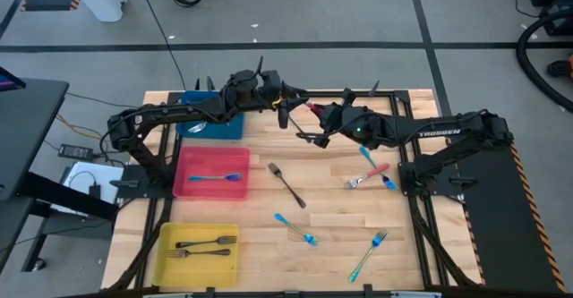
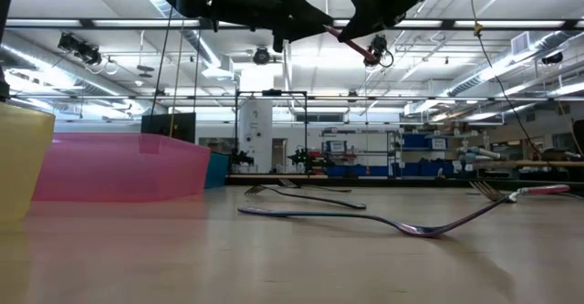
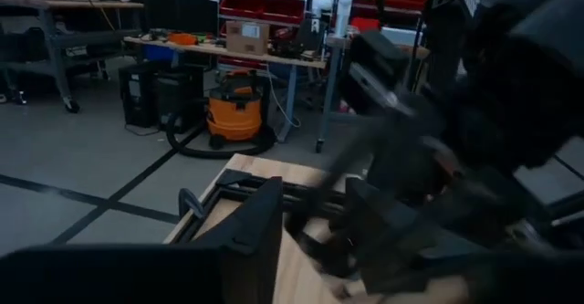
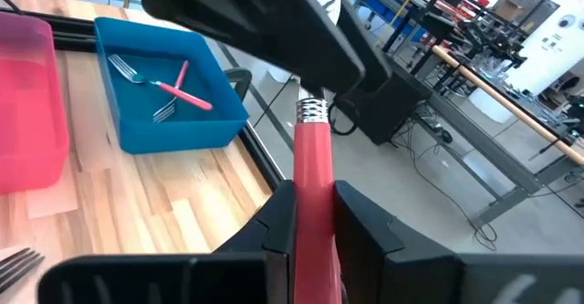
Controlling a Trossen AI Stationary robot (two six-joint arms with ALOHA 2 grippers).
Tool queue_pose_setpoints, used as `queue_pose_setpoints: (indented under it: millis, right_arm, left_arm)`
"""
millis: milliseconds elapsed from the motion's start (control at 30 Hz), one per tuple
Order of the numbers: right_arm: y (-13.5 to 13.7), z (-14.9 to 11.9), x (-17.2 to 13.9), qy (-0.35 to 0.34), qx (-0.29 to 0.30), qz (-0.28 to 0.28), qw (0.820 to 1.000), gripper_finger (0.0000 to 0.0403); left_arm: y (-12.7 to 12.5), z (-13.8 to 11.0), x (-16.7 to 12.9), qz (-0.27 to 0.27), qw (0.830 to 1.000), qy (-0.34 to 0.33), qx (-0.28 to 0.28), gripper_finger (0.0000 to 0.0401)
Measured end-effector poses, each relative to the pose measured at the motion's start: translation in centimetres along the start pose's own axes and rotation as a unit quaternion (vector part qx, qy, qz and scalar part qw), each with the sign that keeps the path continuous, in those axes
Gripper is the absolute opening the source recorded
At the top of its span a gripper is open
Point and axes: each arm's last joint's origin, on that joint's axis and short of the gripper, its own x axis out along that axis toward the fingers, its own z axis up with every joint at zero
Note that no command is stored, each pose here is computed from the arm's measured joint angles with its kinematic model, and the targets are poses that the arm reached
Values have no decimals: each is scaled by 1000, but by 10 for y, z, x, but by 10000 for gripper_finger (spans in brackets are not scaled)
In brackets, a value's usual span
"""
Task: Sort silverware by color (type)
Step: Put the left pink fork into the blue bin
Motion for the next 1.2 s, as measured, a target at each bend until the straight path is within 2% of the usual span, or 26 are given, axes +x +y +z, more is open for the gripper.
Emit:
queue_pose_setpoints:
  millis: [267,633,800,1000,1100,1200]
  right_arm:
    - [0,-1,0,3,0,-1,1000,45]
    - [1,0,0,-2,6,21,1000,42]
    - [2,-1,0,1,22,22,1000,46]
    - [2,-2,0,8,40,26,999,47]
    - [2,-3,0,9,40,26,999,47]
    - [2,-4,0,16,39,26,999,48]
  left_arm:
    - [-4,-1,0,-3,1000,8,20,23]
    - [0,-9,-1,3,996,47,70,23]
    - [12,-5,-15,25,988,111,103,23]
    - [27,7,-46,91,961,216,143,33]
    - [33,12,-61,140,941,259,168,28]
    - [40,11,-74,191,912,313,186,25]
